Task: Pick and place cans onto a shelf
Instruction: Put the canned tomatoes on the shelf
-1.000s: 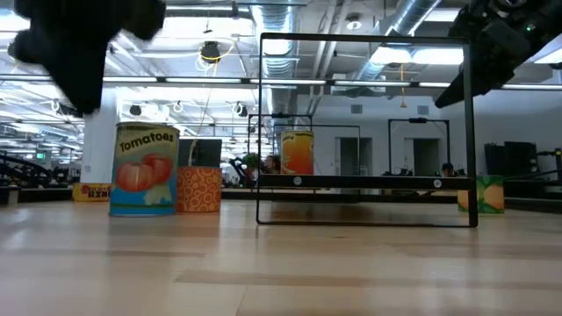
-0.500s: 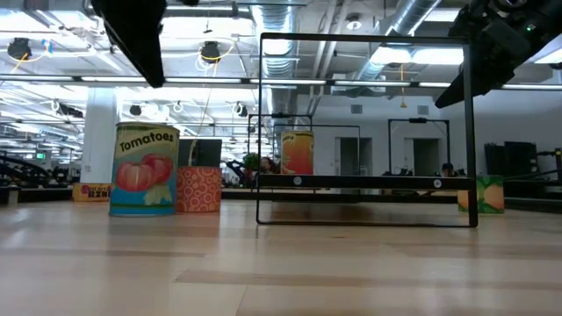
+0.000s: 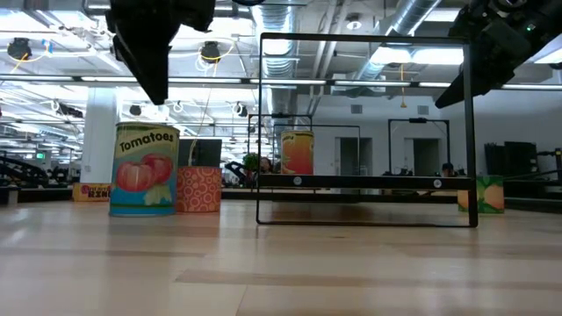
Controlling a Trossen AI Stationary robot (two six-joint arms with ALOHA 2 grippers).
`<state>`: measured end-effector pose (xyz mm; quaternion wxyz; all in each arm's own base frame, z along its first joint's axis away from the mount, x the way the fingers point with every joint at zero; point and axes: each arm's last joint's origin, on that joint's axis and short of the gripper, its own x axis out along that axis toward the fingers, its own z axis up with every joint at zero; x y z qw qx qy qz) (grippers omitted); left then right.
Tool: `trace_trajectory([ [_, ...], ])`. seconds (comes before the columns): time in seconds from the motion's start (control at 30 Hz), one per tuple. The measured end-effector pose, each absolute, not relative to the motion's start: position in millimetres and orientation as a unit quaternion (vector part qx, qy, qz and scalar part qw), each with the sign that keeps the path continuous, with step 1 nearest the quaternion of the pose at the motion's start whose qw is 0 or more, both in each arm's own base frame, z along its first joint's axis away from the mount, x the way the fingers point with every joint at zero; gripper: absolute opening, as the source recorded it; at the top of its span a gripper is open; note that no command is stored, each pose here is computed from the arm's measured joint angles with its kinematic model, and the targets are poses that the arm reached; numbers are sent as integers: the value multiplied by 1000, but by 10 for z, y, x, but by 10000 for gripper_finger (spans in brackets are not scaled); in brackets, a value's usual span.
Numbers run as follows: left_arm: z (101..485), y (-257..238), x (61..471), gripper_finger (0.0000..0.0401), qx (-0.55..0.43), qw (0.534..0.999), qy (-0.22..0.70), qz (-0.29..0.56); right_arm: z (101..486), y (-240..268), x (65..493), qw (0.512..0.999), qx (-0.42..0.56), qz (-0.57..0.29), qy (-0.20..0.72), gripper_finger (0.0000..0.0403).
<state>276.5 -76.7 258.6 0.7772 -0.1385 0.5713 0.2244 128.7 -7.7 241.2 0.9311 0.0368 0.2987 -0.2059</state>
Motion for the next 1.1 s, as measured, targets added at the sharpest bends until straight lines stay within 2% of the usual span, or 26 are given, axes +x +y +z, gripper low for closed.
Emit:
trace_trajectory([
  [0.67, 2221, -796, 2977, 131, -119, 746, 609, 244, 2409, -77, 1285, 931, 26, -202, 303, 28],
  [0.77, 2221, -769, 2988, 104, -124, 746, 604, 251, 2409, -77, 1285, 931, 26, -202, 303, 28],
  [0.9, 2218, -689, 3014, 19, -128, 746, 598, 264, 2409, -77, 1285, 931, 26, -202, 303, 28],
  [1.1, 2395, -635, 3049, 1, -114, 733, 621, 254, 2409, -76, 1285, 931, 26, -202, 303, 28],
])
